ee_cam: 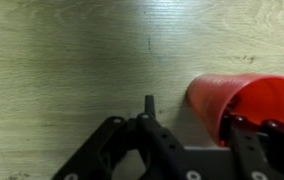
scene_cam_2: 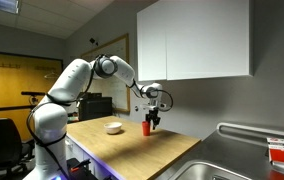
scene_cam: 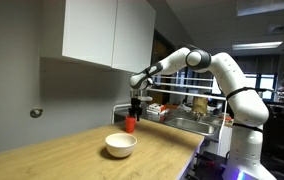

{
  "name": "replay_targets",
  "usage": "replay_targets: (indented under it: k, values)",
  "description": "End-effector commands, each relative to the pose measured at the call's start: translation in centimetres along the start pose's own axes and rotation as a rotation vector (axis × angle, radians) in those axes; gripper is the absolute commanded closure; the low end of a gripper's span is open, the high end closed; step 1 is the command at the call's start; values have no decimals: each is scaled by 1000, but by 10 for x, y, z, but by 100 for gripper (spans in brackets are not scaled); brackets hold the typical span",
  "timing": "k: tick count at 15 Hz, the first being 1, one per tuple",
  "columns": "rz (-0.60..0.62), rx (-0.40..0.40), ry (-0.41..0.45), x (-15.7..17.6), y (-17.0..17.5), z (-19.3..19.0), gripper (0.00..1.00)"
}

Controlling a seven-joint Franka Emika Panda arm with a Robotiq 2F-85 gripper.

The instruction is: Pick up the orange cup and pour some contents into the white bowl.

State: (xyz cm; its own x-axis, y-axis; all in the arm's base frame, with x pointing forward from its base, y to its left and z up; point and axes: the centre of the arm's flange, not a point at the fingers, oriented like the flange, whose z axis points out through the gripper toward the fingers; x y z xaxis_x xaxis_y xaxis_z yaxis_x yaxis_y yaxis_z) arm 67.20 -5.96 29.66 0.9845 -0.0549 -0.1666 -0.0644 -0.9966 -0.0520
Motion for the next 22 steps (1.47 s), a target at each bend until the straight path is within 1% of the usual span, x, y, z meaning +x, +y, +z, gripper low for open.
replay_targets:
  k: [1, 2, 4, 5, 6, 7, 8, 11, 16, 19, 22]
  values:
    - [12, -4, -11, 14, -4, -6, 73]
    - [12, -6, -11, 15, -4, -6, 81]
    - [13, -13, -13, 15, -5, -6, 95]
    - [12, -17, -13, 14, -6, -6, 99]
    - [17, -30, -11, 12, -8, -8, 100]
    - [18, -43, -5, 9, -10, -9, 100]
    - [21, -64, 2, 5, -14, -13, 97]
    - [15, -113, 19, -6, -29, -17, 97]
    - [-27, -190, 46, -34, -67, -20, 98]
    - [-67, -273, 66, -57, -92, -22, 98]
    - [-124, -368, 89, -89, -117, -25, 98]
